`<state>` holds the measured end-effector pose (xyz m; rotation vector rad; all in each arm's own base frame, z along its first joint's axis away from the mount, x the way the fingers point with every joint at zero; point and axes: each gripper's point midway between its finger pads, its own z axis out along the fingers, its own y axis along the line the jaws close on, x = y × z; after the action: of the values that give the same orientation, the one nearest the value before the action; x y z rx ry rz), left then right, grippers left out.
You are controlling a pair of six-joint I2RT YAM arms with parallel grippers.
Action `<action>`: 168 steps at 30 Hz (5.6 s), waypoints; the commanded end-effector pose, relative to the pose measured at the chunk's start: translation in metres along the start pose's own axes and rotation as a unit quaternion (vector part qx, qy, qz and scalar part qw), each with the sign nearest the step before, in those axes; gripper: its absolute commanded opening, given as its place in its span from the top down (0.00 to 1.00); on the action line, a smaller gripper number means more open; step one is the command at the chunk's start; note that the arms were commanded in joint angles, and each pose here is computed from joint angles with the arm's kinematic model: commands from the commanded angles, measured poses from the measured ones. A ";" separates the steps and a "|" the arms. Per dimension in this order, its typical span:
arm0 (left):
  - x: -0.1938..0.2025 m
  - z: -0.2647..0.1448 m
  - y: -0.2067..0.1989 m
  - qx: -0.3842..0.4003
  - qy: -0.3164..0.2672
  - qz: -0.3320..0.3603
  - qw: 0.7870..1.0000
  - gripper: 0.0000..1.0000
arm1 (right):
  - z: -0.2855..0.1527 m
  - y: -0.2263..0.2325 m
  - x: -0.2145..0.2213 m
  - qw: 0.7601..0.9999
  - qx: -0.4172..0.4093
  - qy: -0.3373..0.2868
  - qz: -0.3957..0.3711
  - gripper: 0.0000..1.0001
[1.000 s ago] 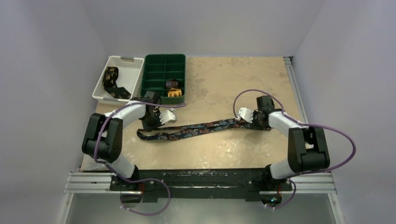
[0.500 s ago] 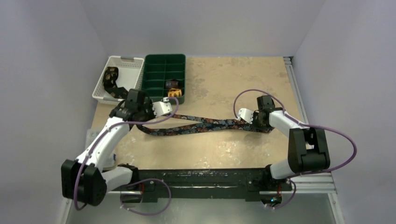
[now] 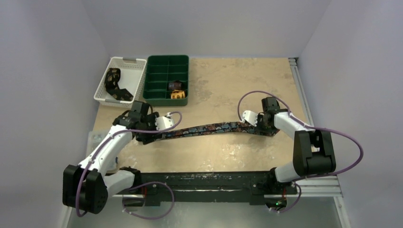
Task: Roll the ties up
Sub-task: Flatten out the tie at the center of the board.
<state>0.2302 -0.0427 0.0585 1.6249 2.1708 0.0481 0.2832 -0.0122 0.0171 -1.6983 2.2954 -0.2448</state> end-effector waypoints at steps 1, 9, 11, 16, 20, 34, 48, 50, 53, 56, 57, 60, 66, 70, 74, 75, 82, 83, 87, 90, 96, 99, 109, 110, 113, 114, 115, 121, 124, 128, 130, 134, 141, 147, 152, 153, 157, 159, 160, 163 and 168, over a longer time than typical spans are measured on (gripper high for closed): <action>-0.046 -0.028 -0.008 0.057 -0.092 -0.025 0.994 0.29 | -0.004 0.021 -0.004 0.999 -0.047 -0.018 -0.008 1.00; -0.067 -0.004 0.008 0.089 -0.100 -0.057 0.989 0.20 | -0.039 0.006 -0.021 0.997 -0.037 -0.070 0.016 0.39; -0.068 -0.003 0.017 0.071 -0.099 -0.063 0.990 0.18 | -0.055 -0.004 -0.030 0.995 -0.038 -0.089 0.039 0.37; -0.085 -0.025 0.038 0.030 -0.126 -0.101 0.986 0.12 | -0.074 0.005 -0.028 0.989 -0.081 -0.084 0.096 0.43; -0.123 -0.065 0.061 -0.020 -0.217 -0.151 0.964 0.05 | -0.057 0.025 -0.001 0.982 -0.114 -0.043 0.146 0.50; -0.139 -0.072 0.066 0.009 -0.276 -0.148 0.949 0.00 | 0.007 0.036 0.043 0.966 -0.130 0.066 0.214 0.81; -0.070 0.003 -0.018 0.164 -0.142 0.044 0.975 0.00 | 0.001 -0.042 0.080 0.996 0.001 0.074 0.042 0.85; -0.073 0.010 -0.016 0.168 -0.130 0.041 0.976 0.03 | -0.006 -0.044 0.074 0.998 -0.002 0.055 0.039 0.85; -0.082 0.013 -0.007 0.163 -0.130 0.020 0.978 0.06 | -0.026 -0.038 0.063 0.998 -0.046 0.016 0.051 0.79; -0.085 0.013 -0.002 0.156 -0.133 0.008 0.979 0.07 | -0.055 -0.051 0.044 0.992 -0.075 -0.036 0.093 0.70; -0.086 0.014 0.000 0.150 -0.134 0.006 0.979 0.07 | -0.061 -0.055 0.039 0.990 -0.082 -0.047 0.105 0.68; -0.087 0.014 0.002 0.145 -0.135 0.003 0.980 0.07 | -0.060 -0.066 0.035 0.985 -0.085 -0.049 0.142 0.65; -0.087 0.010 0.003 0.143 -0.130 -0.004 0.981 0.07 | -0.032 -0.072 0.036 0.976 -0.130 -0.039 0.169 0.58; -0.085 0.010 0.003 0.141 -0.124 -0.010 0.982 0.07 | -0.023 -0.064 0.044 0.975 -0.149 -0.016 0.163 0.49; -0.084 0.011 0.004 0.139 -0.122 -0.018 0.983 0.07 | -0.011 -0.059 0.049 0.974 -0.158 -0.004 0.162 0.55; -0.084 0.011 0.003 0.140 -0.121 -0.020 0.983 0.08 | -0.007 -0.057 0.051 0.974 -0.159 0.000 0.162 0.56; -0.079 0.012 0.006 0.133 -0.108 -0.024 0.985 0.07 | 0.004 -0.060 0.054 0.975 -0.154 0.004 0.158 0.74; -0.078 0.012 0.006 0.131 -0.107 -0.023 0.985 0.07 | 0.003 -0.060 0.054 0.976 -0.152 0.002 0.153 0.76; -0.077 0.014 0.006 0.128 -0.105 -0.021 0.986 0.07 | -0.004 -0.056 0.057 0.979 -0.152 0.008 0.139 0.85; -0.076 0.016 0.006 0.128 -0.104 -0.022 0.986 0.07 | -0.012 -0.054 0.053 0.979 -0.154 -0.001 0.137 0.95; -0.076 0.016 0.007 0.124 -0.104 -0.022 0.987 0.07 | -0.037 -0.054 0.046 0.979 -0.147 -0.016 0.137 1.00; -0.074 0.016 0.006 0.124 -0.102 -0.019 0.987 0.07 | -0.050 -0.052 0.045 0.979 -0.145 -0.015 0.144 1.00; -0.063 0.018 -0.003 0.140 -0.087 -0.006 0.986 0.07 | -0.017 -0.025 0.065 0.973 -0.146 0.034 0.177 1.00; -0.062 0.020 -0.004 0.142 -0.086 -0.004 0.986 0.07 | -0.010 -0.026 0.067 0.972 -0.144 0.039 0.181 1.00; -0.057 0.025 -0.006 0.146 -0.080 0.007 0.986 0.07 | 0.004 -0.030 0.072 0.972 -0.133 0.050 0.187 1.00; -0.056 0.027 -0.006 0.145 -0.080 0.008 0.986 0.07 | 0.007 -0.030 0.073 0.972 -0.134 0.053 0.188 1.00; -0.056 0.029 -0.006 0.143 -0.081 0.009 0.986 0.08 | 0.009 -0.029 0.075 0.971 -0.134 0.058 0.187 1.00; -0.082 0.032 -0.006 0.145 -0.111 0.011 0.983 0.18 | 0.008 -0.024 0.081 0.974 -0.131 0.066 0.172 0.86; -0.088 0.041 -0.007 0.141 -0.094 0.030 0.985 0.31 | 0.004 -0.028 0.076 0.975 -0.132 0.053 0.172 0.75; -0.087 0.047 -0.009 0.150 -0.074 0.037 0.985 0.46 | -0.008 -0.033 0.064 0.973 -0.144 0.025 0.180 0.60; -0.084 0.047 -0.009 0.150 -0.066 0.041 0.986 0.55 | -0.018 -0.036 0.059 0.969 -0.153 0.009 0.194 0.55; -0.078 0.044 -0.010 0.147 -0.056 0.042 0.987 0.69 | -0.039 -0.054 0.052 0.955 -0.171 -0.031 0.241 0.55; -0.074 0.043 -0.017 0.151 -0.055 0.033 0.986 0.77 | -0.030 -0.064 0.058 0.918 -0.199 -0.032 0.343 0.60; -0.074 0.042 -0.019 0.151 -0.055 0.025 0.987 0.81 | -0.008 -0.059 0.060 0.887 -0.226 -0.014 0.404 0.61; -0.067 0.042 -0.019 0.146 -0.044 0.026 0.988 0.93 | 0.011 -0.059 0.080 0.882 -0.208 0.028 0.421 0.56; -0.066 0.041 -0.020 0.144 -0.043 0.029 0.988 0.96 | 0.013 -0.058 0.083 0.882 -0.207 0.034 0.423 0.55; -0.056 0.040 -0.022 0.135 -0.041 0.035 0.989 1.00 | 0.015 -0.058 0.095 0.880 -0.204 0.047 0.427 0.49; -0.051 0.041 -0.021 0.134 -0.038 0.032 0.990 1.00 | 0.014 -0.056 0.100 0.880 -0.205 0.052 0.425 0.47; -0.050 0.042 -0.021 0.135 -0.037 0.030 0.990 1.00 | 0.014 -0.055 0.102 0.881 -0.204 0.053 0.424 0.47; -0.047 0.042 -0.021 0.134 -0.035 0.035 0.990 1.00 | 0.014 -0.051 0.111 0.883 -0.201 0.066 0.419 0.48; -0.056 0.035 -0.023 0.133 -0.061 0.045 0.988 0.99 | 0.011 -0.048 0.130 0.885 -0.193 0.083 0.415 0.49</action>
<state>0.2316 -0.1038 0.0263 1.8108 2.1686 -0.3134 0.3009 -0.1209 0.0211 -0.6252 3.0693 0.3987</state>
